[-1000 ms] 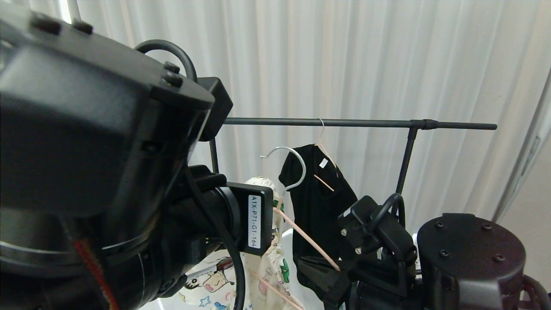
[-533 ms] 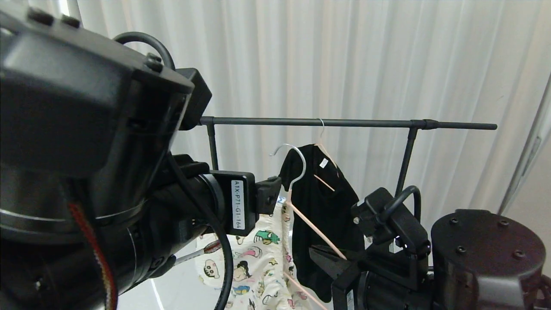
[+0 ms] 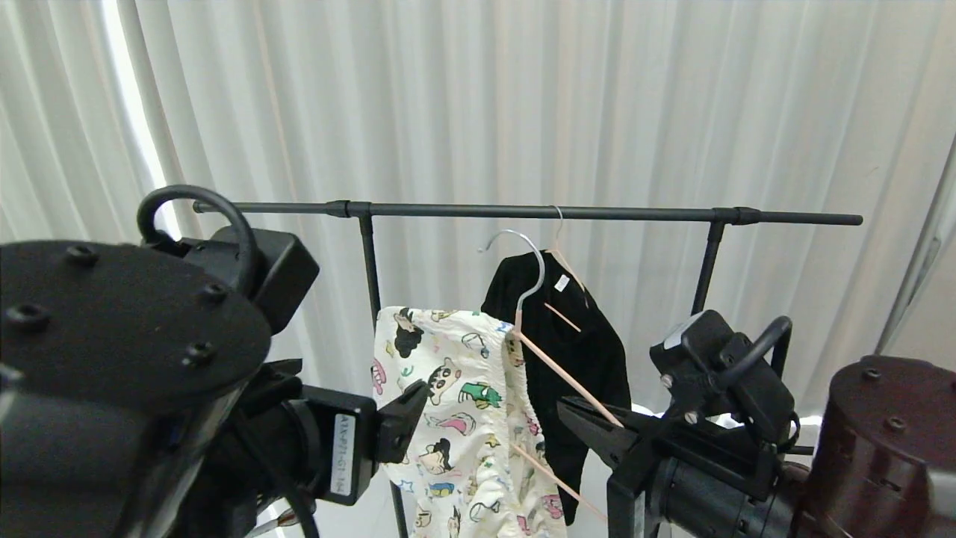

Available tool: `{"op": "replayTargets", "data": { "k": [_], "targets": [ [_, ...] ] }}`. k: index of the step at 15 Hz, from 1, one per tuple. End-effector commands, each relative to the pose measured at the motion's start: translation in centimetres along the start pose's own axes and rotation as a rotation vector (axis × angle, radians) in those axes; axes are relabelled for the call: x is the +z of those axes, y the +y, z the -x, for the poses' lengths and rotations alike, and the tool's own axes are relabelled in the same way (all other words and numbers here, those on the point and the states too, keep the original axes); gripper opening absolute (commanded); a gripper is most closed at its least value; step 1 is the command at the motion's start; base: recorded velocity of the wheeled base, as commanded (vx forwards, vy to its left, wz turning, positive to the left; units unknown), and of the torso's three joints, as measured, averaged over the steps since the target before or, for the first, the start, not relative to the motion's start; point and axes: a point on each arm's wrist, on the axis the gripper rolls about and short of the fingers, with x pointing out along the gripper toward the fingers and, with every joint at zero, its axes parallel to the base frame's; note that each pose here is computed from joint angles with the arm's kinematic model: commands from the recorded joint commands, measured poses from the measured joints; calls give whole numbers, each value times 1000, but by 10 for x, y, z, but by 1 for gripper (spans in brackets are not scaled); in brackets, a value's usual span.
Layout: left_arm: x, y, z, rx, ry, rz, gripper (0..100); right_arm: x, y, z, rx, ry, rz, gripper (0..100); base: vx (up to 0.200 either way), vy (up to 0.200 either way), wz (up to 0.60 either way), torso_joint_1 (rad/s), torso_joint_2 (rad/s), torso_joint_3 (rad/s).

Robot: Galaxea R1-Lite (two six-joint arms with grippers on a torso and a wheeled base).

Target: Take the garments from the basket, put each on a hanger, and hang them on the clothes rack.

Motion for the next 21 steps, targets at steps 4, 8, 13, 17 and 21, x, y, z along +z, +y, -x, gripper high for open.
{"op": "replayTargets", "data": {
  "k": [4,8,13,17,21],
  "targets": [
    [-32,43,32,-45,-28,-108,100,-9,-14,26,-14,-59,149,0,0,0,0,0,0,0],
    [-44,66,60,-301,-85,-269,100,-10,-16,47,30,-107,190,0,0,0,0,0,0,0],
    [-55,68,65,-538,-153,-523,100,-27,6,67,232,-73,237,0,0,0,0,0,0,0],
    [-54,53,52,-618,-200,-524,100,-42,22,79,349,-34,268,0,0,0,0,0,0,0],
    [-78,55,51,-838,-211,-684,100,-48,34,89,432,-22,289,0,0,0,0,0,0,0]
  ]
}}
